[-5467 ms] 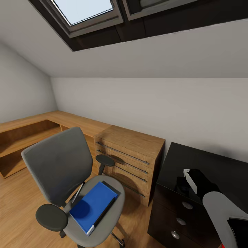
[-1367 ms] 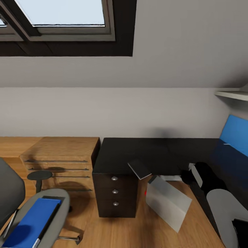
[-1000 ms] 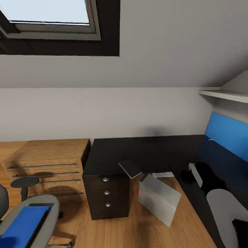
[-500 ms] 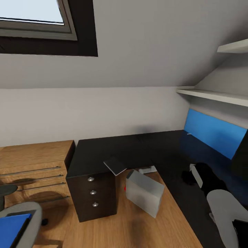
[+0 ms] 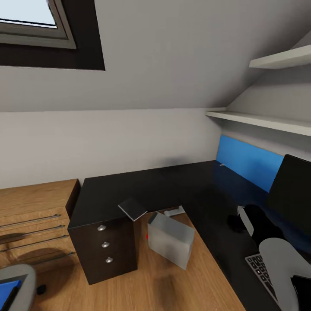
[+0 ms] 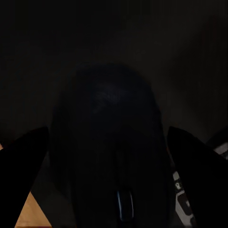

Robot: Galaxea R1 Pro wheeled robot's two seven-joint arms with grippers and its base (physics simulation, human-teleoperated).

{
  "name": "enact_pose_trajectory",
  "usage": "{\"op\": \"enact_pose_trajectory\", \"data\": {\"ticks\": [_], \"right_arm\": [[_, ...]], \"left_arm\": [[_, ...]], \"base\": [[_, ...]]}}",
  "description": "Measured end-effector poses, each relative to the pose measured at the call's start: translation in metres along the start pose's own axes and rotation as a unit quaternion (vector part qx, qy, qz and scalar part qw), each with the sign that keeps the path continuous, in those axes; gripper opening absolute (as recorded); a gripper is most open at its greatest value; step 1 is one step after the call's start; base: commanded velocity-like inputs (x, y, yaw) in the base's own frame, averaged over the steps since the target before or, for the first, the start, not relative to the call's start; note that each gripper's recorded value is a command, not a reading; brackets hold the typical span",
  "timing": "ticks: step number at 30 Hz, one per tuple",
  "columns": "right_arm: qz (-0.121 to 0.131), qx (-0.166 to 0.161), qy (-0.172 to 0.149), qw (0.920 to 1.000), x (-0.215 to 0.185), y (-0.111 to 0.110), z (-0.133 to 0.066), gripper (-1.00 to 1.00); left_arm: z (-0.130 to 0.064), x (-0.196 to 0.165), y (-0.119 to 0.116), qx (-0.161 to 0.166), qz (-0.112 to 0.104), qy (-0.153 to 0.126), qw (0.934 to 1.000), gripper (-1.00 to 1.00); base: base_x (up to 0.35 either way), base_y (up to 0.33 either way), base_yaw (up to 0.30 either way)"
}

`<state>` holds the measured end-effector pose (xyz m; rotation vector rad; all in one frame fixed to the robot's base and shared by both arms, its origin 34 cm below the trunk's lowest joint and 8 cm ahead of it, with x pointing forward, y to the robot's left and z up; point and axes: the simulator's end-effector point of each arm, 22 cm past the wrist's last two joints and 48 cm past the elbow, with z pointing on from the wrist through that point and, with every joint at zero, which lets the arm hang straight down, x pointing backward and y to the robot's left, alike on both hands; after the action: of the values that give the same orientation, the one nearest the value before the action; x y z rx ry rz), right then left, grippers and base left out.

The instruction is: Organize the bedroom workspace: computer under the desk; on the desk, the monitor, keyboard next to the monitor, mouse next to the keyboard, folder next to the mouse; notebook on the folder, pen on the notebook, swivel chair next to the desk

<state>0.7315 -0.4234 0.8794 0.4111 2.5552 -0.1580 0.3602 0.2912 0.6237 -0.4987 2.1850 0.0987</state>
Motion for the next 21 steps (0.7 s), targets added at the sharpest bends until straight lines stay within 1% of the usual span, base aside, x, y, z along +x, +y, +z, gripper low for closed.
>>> {"op": "enact_pose_trajectory", "data": {"ticks": [3, 5, 7, 11, 15, 21], "right_arm": [[-0.001, 0.001, -0.002, 1.0000, 0.004, -0.001, 0.005, -1.00], [-0.002, 0.004, -0.016, 0.9999, 0.003, -0.002, 0.010, -1.00], [-0.005, 0.009, -0.037, 0.9992, 0.000, -0.003, 0.016, -1.00], [-0.011, 0.015, -0.061, 0.9980, -0.005, -0.005, 0.020, -1.00], [-0.013, 0.017, -0.067, 0.9975, -0.007, -0.006, 0.020, -1.00], [-0.014, 0.019, -0.066, 0.9975, -0.005, -0.007, 0.021, -1.00]], "left_arm": [[0.000, 0.000, 0.000, 0.000, 0.000, 0.000, 1.0000, 1.00], [0.000, 0.000, 0.000, 0.000, 0.000, 0.000, 1.0000, 1.00], [0.000, 0.000, 0.000, 0.000, 0.000, 0.000, 1.0000, 1.00], [0.000, 0.000, 0.000, 0.000, 0.000, 0.000, 1.0000, 1.00], [0.000, 0.000, 0.001, -0.001, 0.000, 0.000, 1.0000, 1.00], [0.000, 0.000, 0.001, -0.001, 0.000, 0.000, 1.0000, 1.00]], "base": [[0.000, 0.000, -0.013], [0.000, 0.000, -0.006], [0.000, 0.000, -0.003], [0.000, 0.000, 0.000], [0.000, 0.000, 0.000], [0.000, 0.000, 0.000]]}}
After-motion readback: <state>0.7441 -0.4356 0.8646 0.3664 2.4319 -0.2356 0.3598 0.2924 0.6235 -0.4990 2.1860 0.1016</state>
